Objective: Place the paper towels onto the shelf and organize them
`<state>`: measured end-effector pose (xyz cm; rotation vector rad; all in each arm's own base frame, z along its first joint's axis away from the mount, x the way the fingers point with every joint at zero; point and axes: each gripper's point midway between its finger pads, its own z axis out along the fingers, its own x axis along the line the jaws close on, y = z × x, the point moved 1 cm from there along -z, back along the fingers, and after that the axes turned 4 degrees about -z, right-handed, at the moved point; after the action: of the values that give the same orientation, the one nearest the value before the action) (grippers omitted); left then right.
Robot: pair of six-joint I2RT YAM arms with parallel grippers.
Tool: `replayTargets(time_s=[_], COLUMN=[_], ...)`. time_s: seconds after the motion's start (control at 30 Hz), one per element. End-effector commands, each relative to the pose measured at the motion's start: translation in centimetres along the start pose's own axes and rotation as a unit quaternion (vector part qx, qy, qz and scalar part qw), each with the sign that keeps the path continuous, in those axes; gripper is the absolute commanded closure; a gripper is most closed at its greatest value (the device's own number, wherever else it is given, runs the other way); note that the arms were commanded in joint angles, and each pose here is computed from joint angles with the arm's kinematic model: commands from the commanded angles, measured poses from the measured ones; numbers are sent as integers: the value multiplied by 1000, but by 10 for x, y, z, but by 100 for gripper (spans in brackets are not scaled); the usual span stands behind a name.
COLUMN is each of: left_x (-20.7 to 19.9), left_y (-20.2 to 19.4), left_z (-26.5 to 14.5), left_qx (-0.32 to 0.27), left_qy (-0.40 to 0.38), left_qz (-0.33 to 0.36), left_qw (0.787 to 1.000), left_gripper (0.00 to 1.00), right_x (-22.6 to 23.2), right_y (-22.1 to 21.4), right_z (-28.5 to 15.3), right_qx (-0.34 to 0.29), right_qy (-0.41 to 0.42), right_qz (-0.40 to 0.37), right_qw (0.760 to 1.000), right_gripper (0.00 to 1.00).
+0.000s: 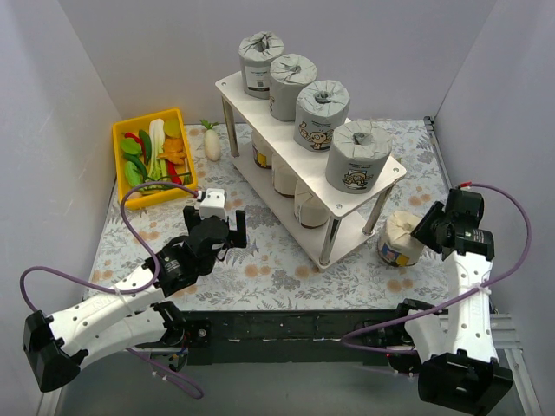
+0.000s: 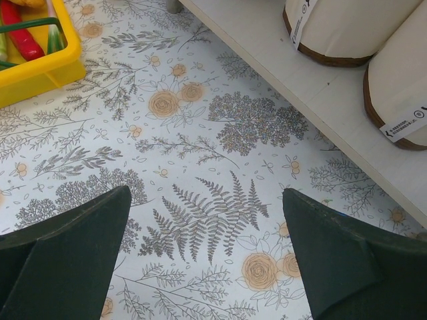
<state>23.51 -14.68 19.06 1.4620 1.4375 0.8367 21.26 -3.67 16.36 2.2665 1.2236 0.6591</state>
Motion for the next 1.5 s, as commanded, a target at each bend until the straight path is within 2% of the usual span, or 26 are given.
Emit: replayTargets(time_s=[0.0,0.33,0.67,0.83,1.03,1.1,1.47], left_x=[2,5,7,7,7,7,7], left_y=[6,7,8,9,10,10,10], left_z=[-5,-5,-7,-7,-7,-8,-7], left_qx=[-6,-9,-12,-13,-15,-15,-15], left_qy=[-4,5,9,8,7,6,7], left_qz=[-12,-14,-19,-19,-20,-20,-18], left_qw=[1000,1000,1000,1000,1000,1000,1000], left_gripper=[2,2,2,2,2,2,2], right_x=[32,68,86,89,101,106,109], right_y=[-24,-43,-45,-45,-33,-35,-47], right_z=[-20,-47,-58,-58,-66,-67,-63], right_qx=[38,57,41,39,-2,5,17], right_qy=[120,254,316,327,359,376,382], right_qz=[-33,-31,1,-7,10,12,12], right_qw=[992,965,948,944,933,926,924], right_gripper=[67,68,68,68,68,68,69])
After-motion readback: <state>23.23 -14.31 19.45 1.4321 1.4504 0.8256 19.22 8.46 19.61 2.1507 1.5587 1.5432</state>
